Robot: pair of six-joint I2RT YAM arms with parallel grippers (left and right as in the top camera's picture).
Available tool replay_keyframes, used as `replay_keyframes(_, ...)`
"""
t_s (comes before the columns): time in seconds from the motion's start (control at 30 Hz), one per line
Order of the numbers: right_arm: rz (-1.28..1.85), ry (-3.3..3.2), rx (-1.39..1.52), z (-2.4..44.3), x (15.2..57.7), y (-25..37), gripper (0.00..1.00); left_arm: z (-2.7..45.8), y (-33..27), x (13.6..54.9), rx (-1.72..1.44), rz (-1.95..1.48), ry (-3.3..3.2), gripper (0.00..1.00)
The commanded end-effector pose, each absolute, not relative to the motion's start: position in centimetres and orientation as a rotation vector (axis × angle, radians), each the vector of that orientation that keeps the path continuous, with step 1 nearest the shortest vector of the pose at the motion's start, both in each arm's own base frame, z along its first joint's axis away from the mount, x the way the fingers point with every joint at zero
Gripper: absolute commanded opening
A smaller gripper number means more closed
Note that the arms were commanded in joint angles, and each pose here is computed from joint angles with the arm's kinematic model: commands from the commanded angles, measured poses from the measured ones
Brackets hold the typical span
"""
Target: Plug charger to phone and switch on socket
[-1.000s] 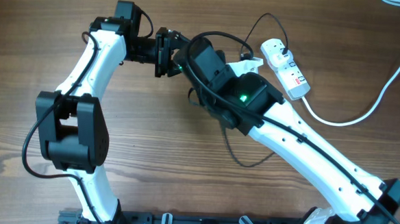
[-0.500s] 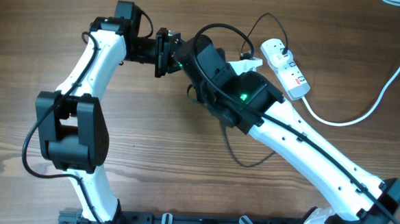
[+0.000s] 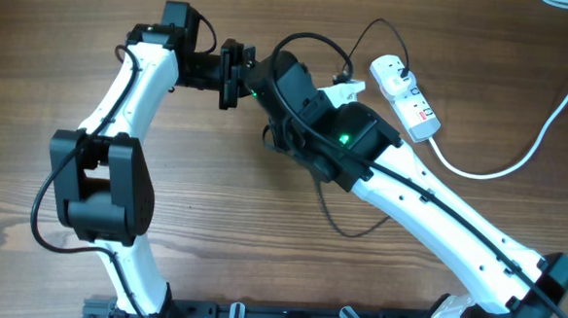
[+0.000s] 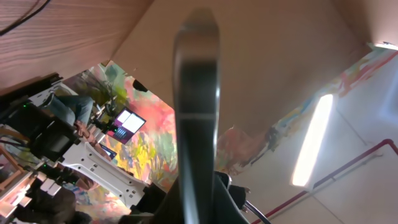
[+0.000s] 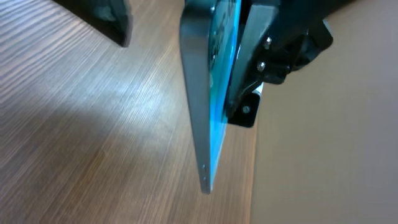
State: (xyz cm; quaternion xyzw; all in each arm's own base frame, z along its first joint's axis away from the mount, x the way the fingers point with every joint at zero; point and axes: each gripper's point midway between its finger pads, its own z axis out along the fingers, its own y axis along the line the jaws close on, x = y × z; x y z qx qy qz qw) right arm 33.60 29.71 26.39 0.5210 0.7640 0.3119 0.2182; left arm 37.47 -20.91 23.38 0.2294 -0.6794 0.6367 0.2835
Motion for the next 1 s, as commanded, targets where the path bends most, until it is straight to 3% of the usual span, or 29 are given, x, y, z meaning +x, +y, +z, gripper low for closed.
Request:
replay_keyframes(0.0,0.786,2.113,1.272,27.4,34.2,28.8,0.93,24.9,-20.8,37.4,0.570,1.743,-1.868,0.04)
replay_keyframes(0.1,0.704,2.091,1.069,29.8,34.4,26.9,0.99,23.1,-20.5,38.1,0.612,1.688,-1.998,0.04)
replay_keyframes(0.2,0.562,2.082,0.748,33.6,34.4,23.7,1.00,20.0,-19.3,39.4,0.702,1.572,-2.202,0.04)
replay_keyframes(0.33,0.270,2.162,0.320,34.9,33.9,19.2,0.99,13.5,-14.7,40.5,0.958,1.113,-2.582,0.04)
replay_keyframes(0.4,0.103,2.253,0.256,33.0,33.4,16.3,0.99,11.6,-12.5,40.3,1.023,0.902,-2.695,0.04)
replay_keyframes(0.57,-0.097,2.536,0.344,25.6,32.7,11.0,1.00,13.7,-12.6,40.2,0.818,0.974,-2.834,0.04)
replay_keyframes(0.7,0.040,2.755,0.222,19.0,33.1,11.9,1.00,17.8,-11.1,40.1,0.791,0.945,-3.034,0.04)
replay_keyframes(0.87,0.275,2.899,-0.091,13.7,31.9,16.0,0.99,22.0,-5.8,38.4,0.983,0.577,-3.306,0.04)
replay_keyframes(0.97,0.282,2.933,-0.241,11.6,30.9,17.6,0.91,22.5,-2.5,36.7,1.110,0.281,-3.345,0.04)
